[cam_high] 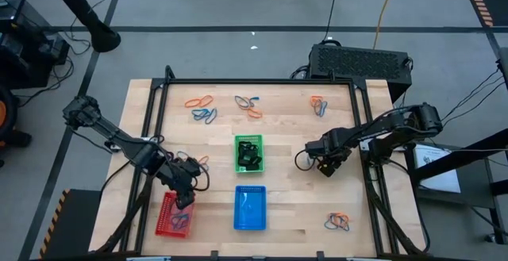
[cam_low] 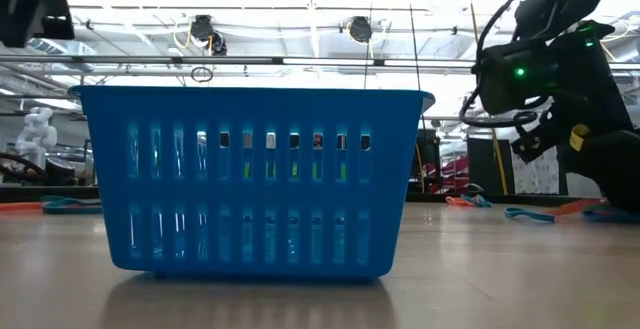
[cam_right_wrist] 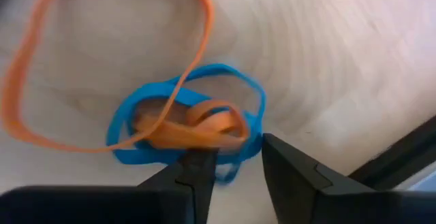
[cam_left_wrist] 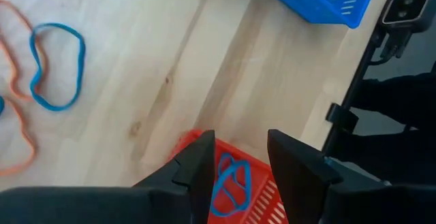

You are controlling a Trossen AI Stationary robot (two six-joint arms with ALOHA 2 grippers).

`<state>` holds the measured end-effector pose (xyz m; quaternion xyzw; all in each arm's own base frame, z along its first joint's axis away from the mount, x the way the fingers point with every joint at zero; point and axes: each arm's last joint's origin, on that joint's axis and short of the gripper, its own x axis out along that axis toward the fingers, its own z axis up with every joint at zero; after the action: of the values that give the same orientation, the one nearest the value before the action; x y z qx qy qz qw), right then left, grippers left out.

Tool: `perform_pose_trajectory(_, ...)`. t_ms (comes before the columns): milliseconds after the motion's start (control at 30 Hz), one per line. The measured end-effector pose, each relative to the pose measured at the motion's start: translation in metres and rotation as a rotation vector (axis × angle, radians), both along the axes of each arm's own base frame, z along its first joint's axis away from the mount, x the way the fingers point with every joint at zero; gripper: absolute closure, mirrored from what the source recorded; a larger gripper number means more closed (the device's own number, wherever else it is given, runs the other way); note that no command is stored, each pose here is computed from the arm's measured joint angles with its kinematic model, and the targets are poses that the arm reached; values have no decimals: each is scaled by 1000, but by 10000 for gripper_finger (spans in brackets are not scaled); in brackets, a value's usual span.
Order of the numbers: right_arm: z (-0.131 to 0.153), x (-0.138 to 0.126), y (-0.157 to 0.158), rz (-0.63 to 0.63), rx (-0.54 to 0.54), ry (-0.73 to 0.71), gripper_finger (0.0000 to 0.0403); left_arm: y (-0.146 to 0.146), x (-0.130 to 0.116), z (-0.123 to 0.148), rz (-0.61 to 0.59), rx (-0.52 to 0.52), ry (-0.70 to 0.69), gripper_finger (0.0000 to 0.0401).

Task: Sort rubber bands into baskets
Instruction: Put the blue rubberband into the red bin

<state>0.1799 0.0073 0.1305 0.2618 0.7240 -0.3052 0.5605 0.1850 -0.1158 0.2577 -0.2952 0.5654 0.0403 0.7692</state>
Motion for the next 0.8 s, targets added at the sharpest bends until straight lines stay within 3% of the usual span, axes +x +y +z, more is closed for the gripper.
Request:
perform_pose_trajectory(233, 3, -4, 1, -19, 34, 29, 393, 4, 3, 0, -11, 43, -28, 260)
perform_pose_trajectory(400, 21, -4, 1, -52, 29, -8, 399, 7, 5, 0, -19, 64, -41, 260)
perform_pose_trajectory(600, 65, 2, 1, -83, 25, -124, 401, 12, 9, 1, -24, 101, -80, 260)
perform_pose_trajectory(800, 105, 11, 7, -95, 34, -328, 402, 6, 27, 14, -59, 143, -362, 260)
